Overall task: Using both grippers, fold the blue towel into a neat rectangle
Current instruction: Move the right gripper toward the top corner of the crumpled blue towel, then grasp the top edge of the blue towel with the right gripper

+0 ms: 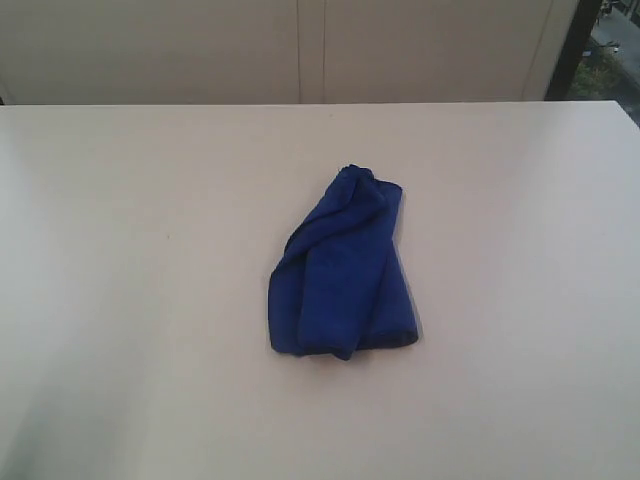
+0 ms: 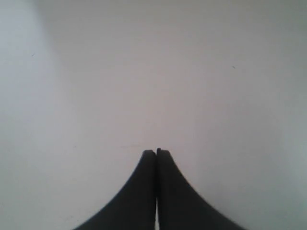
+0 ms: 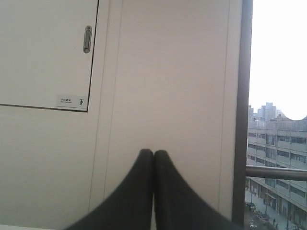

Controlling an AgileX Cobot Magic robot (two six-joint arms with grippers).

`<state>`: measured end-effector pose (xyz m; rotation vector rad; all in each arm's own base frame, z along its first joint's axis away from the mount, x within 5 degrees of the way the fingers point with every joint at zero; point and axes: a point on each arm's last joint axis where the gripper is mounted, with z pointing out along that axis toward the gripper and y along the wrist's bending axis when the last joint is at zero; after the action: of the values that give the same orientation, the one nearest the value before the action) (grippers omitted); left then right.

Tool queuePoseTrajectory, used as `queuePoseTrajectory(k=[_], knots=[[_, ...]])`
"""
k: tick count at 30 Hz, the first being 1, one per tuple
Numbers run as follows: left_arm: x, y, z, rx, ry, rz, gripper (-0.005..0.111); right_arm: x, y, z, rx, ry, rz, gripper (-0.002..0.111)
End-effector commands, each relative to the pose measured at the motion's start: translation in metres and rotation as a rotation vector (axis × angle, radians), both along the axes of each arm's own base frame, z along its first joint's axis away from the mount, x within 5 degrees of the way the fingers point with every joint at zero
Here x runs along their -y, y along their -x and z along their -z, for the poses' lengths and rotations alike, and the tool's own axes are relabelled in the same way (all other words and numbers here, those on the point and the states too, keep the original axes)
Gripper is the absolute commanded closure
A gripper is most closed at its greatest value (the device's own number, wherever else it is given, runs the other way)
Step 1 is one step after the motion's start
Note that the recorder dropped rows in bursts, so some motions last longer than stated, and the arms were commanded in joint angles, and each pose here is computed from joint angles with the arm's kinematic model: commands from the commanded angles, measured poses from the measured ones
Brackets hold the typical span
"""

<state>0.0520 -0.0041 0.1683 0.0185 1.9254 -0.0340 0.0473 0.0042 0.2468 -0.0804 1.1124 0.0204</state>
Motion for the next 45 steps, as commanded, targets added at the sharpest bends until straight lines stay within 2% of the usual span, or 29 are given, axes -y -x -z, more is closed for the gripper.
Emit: queuePoseTrajectory(k=[1, 4, 8, 12, 14, 19, 23, 29, 36, 40, 45], knots=[[0.000, 0.000, 0.002, -0.003, 0.003, -0.001, 0.107, 0.001, 0.001, 0.000, 0.014, 0.004, 0.012, 0.108], [0.000, 0.000, 0.002, -0.003, 0.003, -0.001, 0.107, 0.001, 0.001, -0.006, -0.046, 0.019, 0.019, 0.108], [0.000, 0.000, 0.002, -0.003, 0.003, -0.001, 0.107, 0.001, 0.004, -0.035, -0.193, 0.046, 0.028, 0.108], [0.000, 0.000, 0.002, -0.003, 0.003, -0.001, 0.107, 0.001, -0.004, -0.071, -0.385, -0.061, -0.006, 0.108], [0.000, 0.000, 0.002, -0.003, 0.003, -0.001, 0.107, 0.001, -0.011, -0.090, -0.480, -0.071, -0.006, 0.108], [0.000, 0.000, 0.002, -0.003, 0.003, -0.001, 0.107, -0.001, -0.043, -0.125, -0.721, -0.057, 0.009, 0.108], [0.000, 0.000, 0.002, -0.003, 0.003, -0.001, 0.107, -0.004, -0.076, -0.132, -0.825, -0.048, 0.015, 0.108], [0.000, 0.000, 0.002, -0.003, 0.003, -0.001, 0.107, -0.008, -0.118, -0.109, -0.961, -0.062, 0.008, 0.108], [0.000, 0.000, 0.002, -0.003, 0.003, -0.001, 0.107, -0.026, -0.170, -0.065, -1.201, -0.261, -0.120, 0.108], [0.000, 0.000, 0.002, -0.003, 0.003, -0.001, 0.107, -0.041, -0.199, -0.033, -1.316, -0.306, -0.221, 0.108], [0.000, 0.000, 0.002, -0.003, 0.003, -0.001, 0.107, -0.068, -0.233, 0.003, -1.362, -0.403, -0.305, 0.108]])
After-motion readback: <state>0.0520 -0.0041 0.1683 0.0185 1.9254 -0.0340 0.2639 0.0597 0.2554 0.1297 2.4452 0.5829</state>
